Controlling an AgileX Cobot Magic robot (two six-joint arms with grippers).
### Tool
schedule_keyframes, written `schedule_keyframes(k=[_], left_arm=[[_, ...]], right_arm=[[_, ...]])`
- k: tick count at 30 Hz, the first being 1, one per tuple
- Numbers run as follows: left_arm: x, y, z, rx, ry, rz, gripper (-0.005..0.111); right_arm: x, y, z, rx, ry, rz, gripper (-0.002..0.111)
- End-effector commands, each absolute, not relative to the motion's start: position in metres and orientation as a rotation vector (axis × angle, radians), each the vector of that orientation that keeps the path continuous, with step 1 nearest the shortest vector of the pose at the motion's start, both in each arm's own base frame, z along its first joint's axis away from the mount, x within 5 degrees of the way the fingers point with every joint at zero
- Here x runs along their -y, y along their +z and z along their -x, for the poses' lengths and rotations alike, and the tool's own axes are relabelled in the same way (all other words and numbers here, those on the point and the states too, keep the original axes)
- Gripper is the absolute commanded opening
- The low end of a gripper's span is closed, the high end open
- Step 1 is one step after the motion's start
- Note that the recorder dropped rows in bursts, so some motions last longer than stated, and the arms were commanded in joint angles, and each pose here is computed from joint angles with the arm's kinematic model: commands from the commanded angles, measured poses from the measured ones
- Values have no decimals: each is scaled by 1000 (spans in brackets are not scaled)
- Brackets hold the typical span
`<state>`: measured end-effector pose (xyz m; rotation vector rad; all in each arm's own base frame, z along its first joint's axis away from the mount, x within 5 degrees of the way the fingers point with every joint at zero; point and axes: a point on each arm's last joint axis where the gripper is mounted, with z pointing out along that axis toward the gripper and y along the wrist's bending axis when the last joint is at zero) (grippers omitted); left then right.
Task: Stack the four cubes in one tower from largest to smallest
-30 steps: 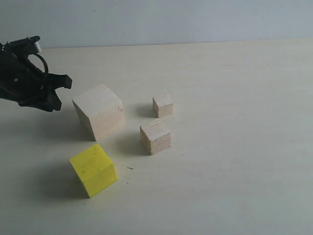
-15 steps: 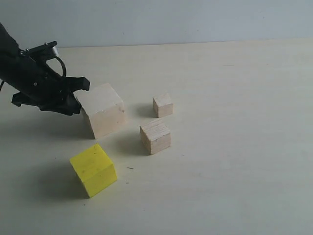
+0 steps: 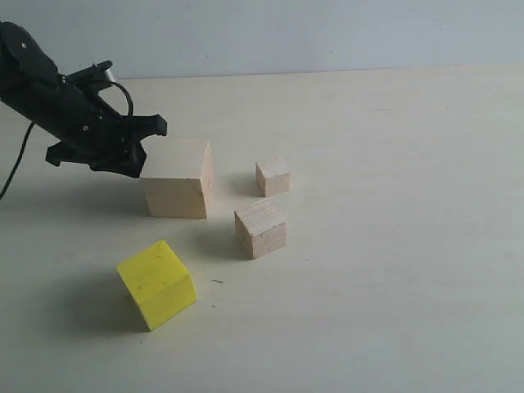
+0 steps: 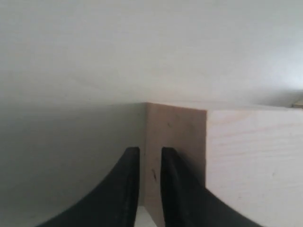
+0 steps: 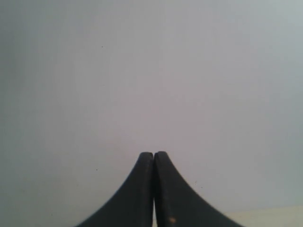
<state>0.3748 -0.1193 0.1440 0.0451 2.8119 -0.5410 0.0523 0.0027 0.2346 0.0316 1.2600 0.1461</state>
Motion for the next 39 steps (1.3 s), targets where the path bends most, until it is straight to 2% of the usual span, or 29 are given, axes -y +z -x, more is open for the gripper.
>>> schedule_keyframes(k=[1,25,36,39], left_arm=[[136,145,-372,-2807,-570,-82,19],[181,145,-353,-2813,-614,-235,19],[180,146,-354,-2809,-611,-236,19],[175,155,-352,-2808,-612,-249,19]], right_arm=[[-3,233,-52,-1261,147,-28,0],[-3,233,-52,-1259,148,-30,0],[-3,233,-52,-1259,148,-30,0],[-3,233,-52,-1259,148,-30,0]])
